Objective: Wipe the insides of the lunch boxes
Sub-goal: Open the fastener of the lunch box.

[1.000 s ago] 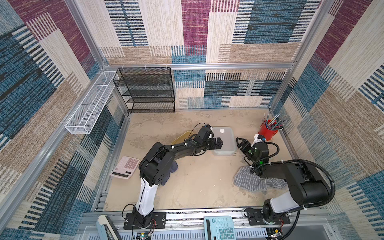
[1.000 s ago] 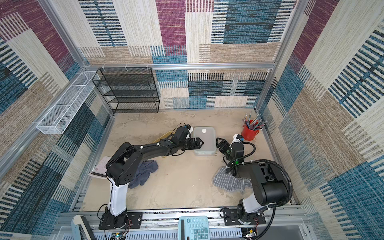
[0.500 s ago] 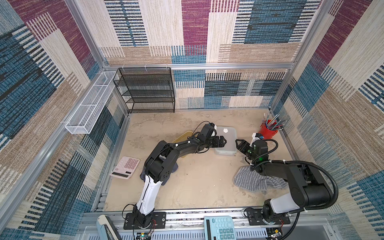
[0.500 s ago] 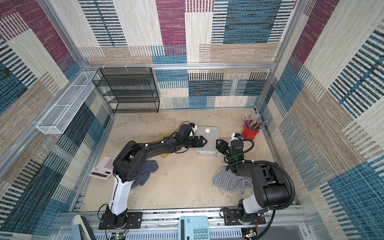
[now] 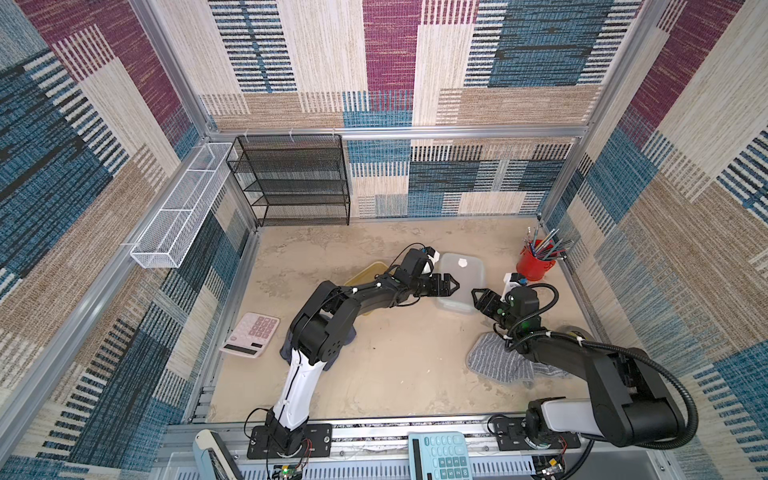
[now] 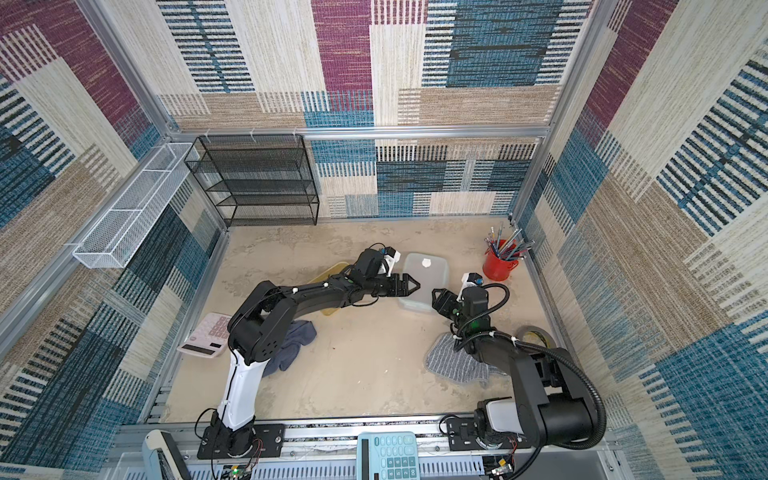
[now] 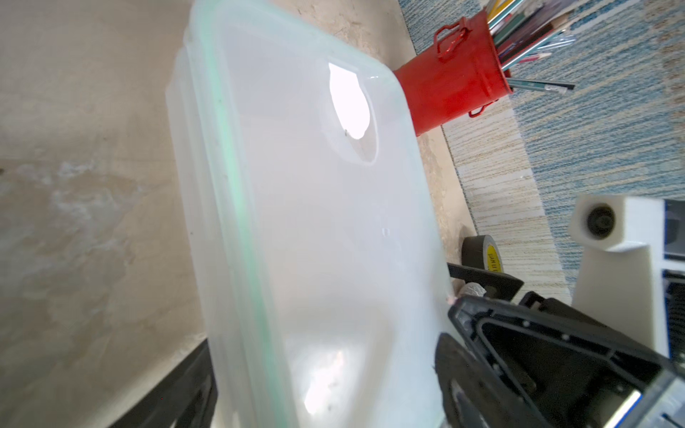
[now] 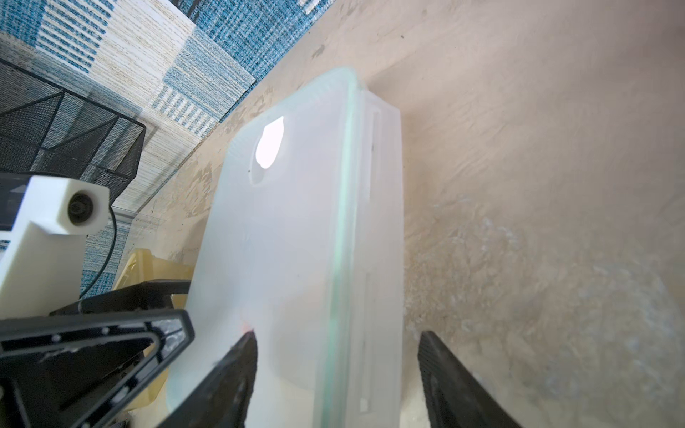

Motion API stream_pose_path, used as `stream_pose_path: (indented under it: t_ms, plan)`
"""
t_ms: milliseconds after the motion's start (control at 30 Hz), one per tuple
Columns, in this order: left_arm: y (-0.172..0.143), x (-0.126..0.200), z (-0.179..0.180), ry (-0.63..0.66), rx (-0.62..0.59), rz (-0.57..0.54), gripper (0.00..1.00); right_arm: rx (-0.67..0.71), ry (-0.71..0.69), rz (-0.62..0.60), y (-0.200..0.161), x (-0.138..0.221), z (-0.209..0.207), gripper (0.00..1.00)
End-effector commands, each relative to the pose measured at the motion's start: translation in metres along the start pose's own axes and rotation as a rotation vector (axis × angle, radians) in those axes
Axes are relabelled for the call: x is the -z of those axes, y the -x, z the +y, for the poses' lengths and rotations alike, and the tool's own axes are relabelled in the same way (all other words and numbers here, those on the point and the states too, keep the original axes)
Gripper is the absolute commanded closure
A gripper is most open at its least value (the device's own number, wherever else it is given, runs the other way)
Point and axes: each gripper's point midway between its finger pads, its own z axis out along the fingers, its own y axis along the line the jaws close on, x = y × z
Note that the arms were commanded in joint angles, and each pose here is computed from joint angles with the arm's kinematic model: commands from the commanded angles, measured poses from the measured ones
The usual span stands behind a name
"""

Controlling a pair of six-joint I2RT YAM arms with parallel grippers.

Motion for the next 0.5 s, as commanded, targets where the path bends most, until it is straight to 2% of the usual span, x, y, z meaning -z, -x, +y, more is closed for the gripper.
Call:
stream_pose_path:
  t_ms: [0, 133, 233, 333, 467]
  plan:
    - [0.000, 0.004, -0.004, -0.017, -0.016, 0.002, 0.10, 0.023, -0.085, -0.009, 0.001, 0.007, -0.013, 0.26]
    - [0.006, 0.022, 0.007, 0.052, 0.010, -0.094, 0.06, 0.080, -0.127, -0.070, 0.020, 0.015, -0.012, 0.20]
    - [0.013, 0.035, 0.002, 0.036, 0.042, -0.176, 0.04, 0.135, -0.113, -0.123, 0.040, 0.020, 0.001, 0.20]
    - [0.017, 0.043, 0.002, 0.038, 0.070, -0.238, 0.02, 0.187, -0.072, -0.167, 0.057, 0.021, 0.017, 0.21]
    - [0.021, 0.051, 0.002, -0.001, 0.140, -0.331, 0.00, 0.217, 0.033, -0.181, 0.063, 0.015, 0.038, 0.23]
